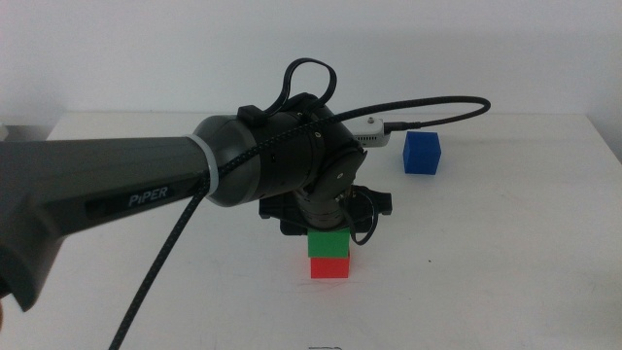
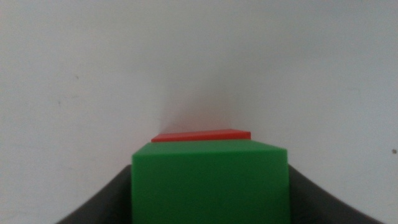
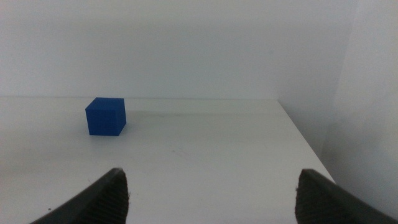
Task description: Stack red cubes first, then green, then blue cubes in a specific spot.
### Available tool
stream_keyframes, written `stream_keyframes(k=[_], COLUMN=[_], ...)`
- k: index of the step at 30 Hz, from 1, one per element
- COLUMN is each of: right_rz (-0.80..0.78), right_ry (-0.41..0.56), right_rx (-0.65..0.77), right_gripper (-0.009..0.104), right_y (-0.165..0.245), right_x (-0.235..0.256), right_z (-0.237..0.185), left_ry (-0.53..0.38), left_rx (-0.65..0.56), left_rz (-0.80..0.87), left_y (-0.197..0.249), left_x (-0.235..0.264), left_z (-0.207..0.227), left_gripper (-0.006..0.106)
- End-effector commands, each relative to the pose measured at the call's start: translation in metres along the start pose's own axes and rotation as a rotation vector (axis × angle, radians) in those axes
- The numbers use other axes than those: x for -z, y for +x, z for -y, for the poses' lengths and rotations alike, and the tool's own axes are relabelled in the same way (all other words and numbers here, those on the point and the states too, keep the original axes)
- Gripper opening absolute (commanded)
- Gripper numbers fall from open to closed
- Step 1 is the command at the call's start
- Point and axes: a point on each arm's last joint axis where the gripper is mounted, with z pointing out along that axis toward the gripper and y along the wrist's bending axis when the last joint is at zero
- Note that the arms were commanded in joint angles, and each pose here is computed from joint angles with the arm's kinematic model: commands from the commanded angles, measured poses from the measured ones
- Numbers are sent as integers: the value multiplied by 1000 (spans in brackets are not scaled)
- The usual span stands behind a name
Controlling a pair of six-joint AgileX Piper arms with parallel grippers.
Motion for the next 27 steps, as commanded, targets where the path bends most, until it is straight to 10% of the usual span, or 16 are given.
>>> stream_keyframes(k=[1,7,15,23,27], right_rz=[111,111,111,111,111], right_ry=[8,8,8,8,8], right_rx=[22,22,22,22,22], right_gripper=[94,94,94,94,94], right_y=[-15,-15,-15,-15,-15], right_x=[3,3,3,3,3], right_z=[1,1,1,1,1], left_ry=[57,56,89,213,178], left_rx=[12,10,-4,-129,-383], left_rz=[68,70,90,200,261], left_y=[-10,-10,-13,-9,-1], left_x=[24,24,67,166,209], left_z=[5,5,-3,-26,-49], left_gripper=[71,93,94,94,94])
